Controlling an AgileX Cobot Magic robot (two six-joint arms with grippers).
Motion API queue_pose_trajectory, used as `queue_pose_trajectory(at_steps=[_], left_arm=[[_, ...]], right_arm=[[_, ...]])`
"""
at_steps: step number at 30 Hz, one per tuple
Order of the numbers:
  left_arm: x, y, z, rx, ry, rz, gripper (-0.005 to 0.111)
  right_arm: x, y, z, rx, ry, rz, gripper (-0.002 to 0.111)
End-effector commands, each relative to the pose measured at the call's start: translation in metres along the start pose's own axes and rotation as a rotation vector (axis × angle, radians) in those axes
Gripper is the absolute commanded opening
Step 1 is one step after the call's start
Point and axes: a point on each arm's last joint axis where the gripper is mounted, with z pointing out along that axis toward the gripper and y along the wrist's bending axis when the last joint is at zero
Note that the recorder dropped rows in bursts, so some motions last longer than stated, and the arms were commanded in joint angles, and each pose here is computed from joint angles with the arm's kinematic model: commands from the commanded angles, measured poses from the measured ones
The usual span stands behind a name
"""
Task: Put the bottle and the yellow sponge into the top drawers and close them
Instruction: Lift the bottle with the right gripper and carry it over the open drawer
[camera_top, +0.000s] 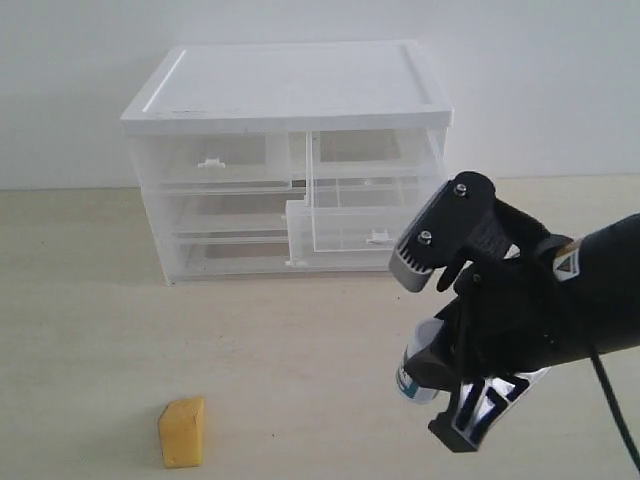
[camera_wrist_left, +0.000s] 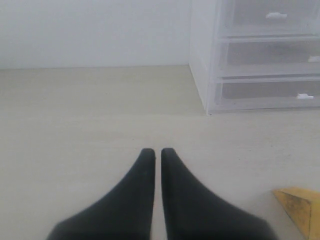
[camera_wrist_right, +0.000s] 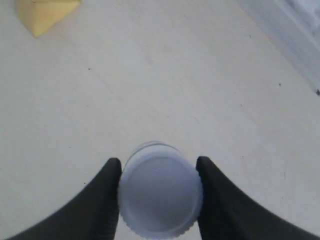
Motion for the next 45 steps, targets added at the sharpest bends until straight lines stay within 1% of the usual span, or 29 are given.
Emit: queue_pose_trajectory(at_steps=[1, 5, 11, 14, 18, 20, 23, 28, 31, 35, 36, 40, 42, 45], left_arm=[[0.000, 0.000, 0.000, 0.001, -0.008, -0.015, 0.004], [0.000, 0.000, 0.000, 0.001, -0.008, -0.015, 0.004], [0.000, 0.000, 0.000, 0.001, -0.008, -0.015, 0.004], [0.000, 0.000, 0.000, 0.001, -0.008, -0.015, 0.004], [0.000, 0.000, 0.000, 0.001, -0.008, -0.015, 0.004], [0.000, 0.000, 0.000, 0.001, -0.008, -0.015, 0.004], [0.000, 0.000, 0.000, 0.001, -0.008, -0.015, 0.004], [0.000, 0.000, 0.000, 0.001, -0.008, -0.015, 0.004], [0.000, 0.000, 0.000, 0.001, -0.008, -0.015, 0.004], [0.000, 0.000, 0.000, 0.001, -0.008, -0.015, 0.004], [0.000, 0.000, 0.000, 0.001, -0.008, -0.015, 0.004], [0.000, 0.000, 0.000, 0.001, -0.008, -0.015, 0.004], [0.000, 0.000, 0.000, 0.001, -0.008, -0.015, 0.004], [0.000, 0.000, 0.000, 0.001, -0.008, -0.015, 0.004]], right_arm=[[-0.008, 0.007, -0.023, -0.053, -0.056, -0.185, 0.000], [-0.025, 0.007, -0.039, -0.086, -0.108, -0.286, 0.000], [-0.058, 0.001, -0.059, -0.045, -0.258, -0.409, 0.000], [-0.068, -0.010, -0.069, -0.005, -0.321, -0.399, 0.000], [-0.068, -0.038, -0.074, 0.041, -0.395, -0.320, 0.000], [-0.067, -0.048, -0.074, 0.028, -0.450, -0.289, 0.000], [-0.066, -0.062, -0.069, -0.032, -0.556, -0.302, 0.000], [-0.056, -0.101, -0.049, -0.106, -0.733, -0.184, 0.000], [-0.050, -0.117, -0.037, -0.203, -0.803, -0.151, 0.000], [-0.047, -0.139, -0.009, -0.288, -0.798, -0.044, 0.000], [-0.046, -0.149, 0.006, -0.321, -0.795, 0.001, 0.000], [-0.044, -0.164, 0.030, -0.362, -0.778, 0.111, 0.000], [-0.042, -0.175, 0.048, -0.407, -0.760, 0.220, 0.000], [-0.040, -0.184, 0.061, -0.436, -0.733, 0.363, 0.000]])
